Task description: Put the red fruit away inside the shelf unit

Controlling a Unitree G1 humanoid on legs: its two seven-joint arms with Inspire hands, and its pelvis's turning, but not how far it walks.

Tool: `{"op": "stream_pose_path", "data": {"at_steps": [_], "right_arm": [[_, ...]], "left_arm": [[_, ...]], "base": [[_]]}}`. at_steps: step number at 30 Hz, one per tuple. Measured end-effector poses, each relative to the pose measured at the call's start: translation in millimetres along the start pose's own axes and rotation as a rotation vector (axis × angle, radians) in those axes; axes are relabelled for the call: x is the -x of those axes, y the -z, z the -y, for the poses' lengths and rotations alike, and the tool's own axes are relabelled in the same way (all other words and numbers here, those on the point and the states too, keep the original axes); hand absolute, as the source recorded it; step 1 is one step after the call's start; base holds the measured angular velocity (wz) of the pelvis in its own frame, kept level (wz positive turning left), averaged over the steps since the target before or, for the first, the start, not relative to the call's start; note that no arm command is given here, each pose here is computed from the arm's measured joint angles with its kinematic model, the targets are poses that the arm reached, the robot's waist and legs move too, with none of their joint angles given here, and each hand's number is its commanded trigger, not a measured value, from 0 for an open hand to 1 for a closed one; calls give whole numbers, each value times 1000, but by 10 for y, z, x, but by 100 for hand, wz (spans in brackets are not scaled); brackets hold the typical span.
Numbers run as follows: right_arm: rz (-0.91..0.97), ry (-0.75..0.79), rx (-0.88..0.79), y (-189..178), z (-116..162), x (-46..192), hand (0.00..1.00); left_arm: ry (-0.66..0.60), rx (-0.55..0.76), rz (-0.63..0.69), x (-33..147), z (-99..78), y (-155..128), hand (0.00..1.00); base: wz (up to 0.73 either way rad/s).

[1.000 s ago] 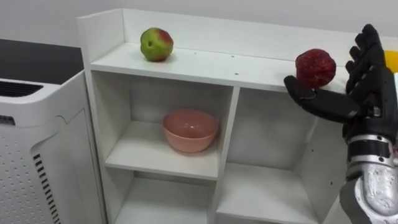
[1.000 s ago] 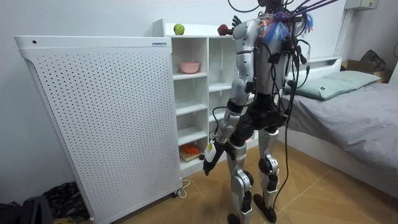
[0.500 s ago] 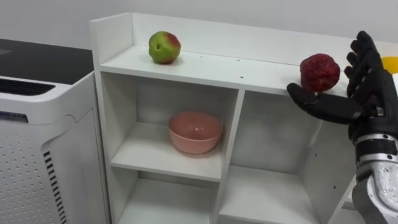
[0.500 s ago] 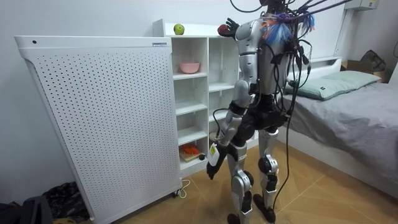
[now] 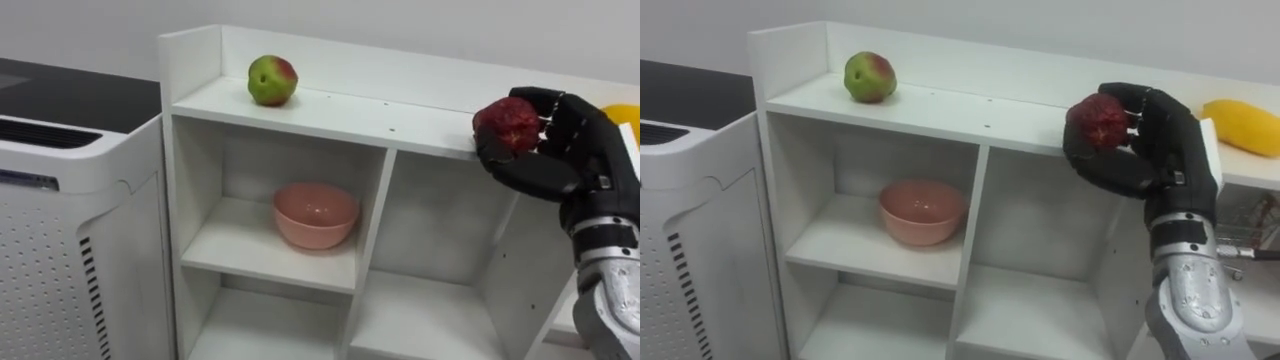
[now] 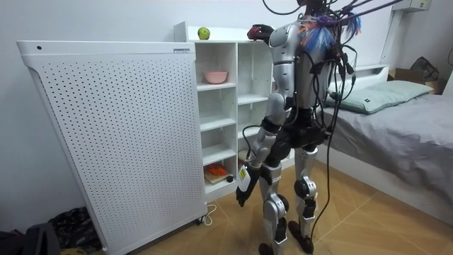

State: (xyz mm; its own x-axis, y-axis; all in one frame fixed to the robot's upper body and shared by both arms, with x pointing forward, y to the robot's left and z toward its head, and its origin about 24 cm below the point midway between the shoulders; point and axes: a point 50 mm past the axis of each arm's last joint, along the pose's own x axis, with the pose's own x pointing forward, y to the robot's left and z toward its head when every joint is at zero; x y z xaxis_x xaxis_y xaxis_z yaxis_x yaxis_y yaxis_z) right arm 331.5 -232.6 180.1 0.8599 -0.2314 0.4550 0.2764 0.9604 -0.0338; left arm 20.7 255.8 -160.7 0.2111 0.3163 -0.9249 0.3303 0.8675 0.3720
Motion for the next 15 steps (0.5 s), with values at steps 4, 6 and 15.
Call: {"op": "stream_pose_path", "data": {"at_steps": [4,6,15], "right_arm": [[9,0,-4,-17,-4,-4,100],[10,0,-4,-20,-5,-5,100],[91,-115,-32,-250,-254,50,100]], "left_arm": [[-1,-1,2,-3,-7,-15,0],[-3,0,4,-5,-11,-25,0],[0,-1,4,-4,10,-25,0]], "base": [[0],[0],[-9]]}}
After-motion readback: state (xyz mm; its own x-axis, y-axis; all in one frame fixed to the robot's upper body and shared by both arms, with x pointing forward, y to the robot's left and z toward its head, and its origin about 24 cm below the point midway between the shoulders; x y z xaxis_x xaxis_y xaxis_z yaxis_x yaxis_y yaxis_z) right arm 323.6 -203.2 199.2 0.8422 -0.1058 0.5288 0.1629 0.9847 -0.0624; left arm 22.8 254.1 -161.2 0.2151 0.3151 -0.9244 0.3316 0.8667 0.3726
